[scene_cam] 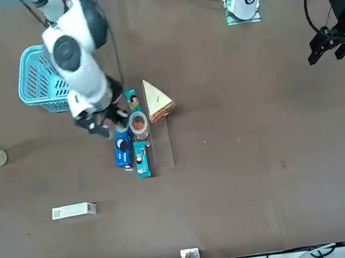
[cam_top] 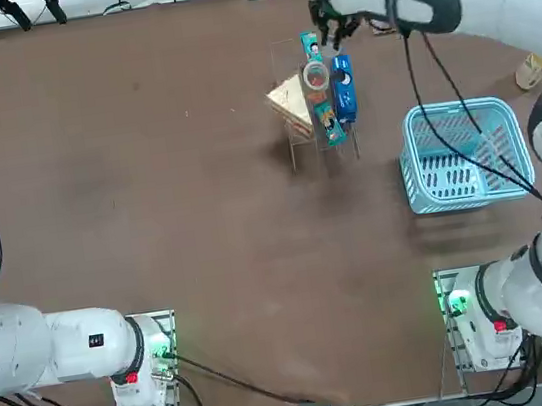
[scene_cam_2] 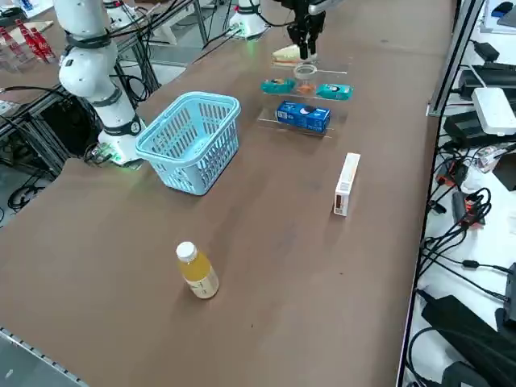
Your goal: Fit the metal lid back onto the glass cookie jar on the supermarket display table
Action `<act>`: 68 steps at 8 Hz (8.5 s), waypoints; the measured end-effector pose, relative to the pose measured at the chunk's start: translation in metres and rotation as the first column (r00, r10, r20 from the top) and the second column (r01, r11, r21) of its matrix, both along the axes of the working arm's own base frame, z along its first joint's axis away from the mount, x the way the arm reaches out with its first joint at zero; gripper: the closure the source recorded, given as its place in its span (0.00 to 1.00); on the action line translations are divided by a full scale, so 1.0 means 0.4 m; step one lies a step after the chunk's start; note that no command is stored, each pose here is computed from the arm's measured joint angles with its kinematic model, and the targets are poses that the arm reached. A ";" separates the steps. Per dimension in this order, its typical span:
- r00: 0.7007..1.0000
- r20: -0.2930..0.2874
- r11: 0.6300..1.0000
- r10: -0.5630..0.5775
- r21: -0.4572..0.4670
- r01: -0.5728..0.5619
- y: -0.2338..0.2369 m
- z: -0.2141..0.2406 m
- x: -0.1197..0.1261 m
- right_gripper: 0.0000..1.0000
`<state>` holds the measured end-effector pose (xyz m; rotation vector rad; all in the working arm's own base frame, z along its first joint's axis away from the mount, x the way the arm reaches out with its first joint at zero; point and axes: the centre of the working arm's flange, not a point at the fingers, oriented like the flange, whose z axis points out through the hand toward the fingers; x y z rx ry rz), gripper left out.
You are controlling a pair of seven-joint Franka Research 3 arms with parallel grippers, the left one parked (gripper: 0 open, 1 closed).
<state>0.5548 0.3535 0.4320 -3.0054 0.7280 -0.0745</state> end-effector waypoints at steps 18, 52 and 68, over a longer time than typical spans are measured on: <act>0.999 -0.031 0.999 0.022 -0.035 -0.023 0.076 -0.141 -0.025 0.74; 0.999 0.033 0.999 0.033 -0.028 -0.032 0.078 -0.039 -0.023 0.55; 0.867 -0.149 0.871 0.476 -0.057 -0.488 -0.721 0.622 -0.131 0.00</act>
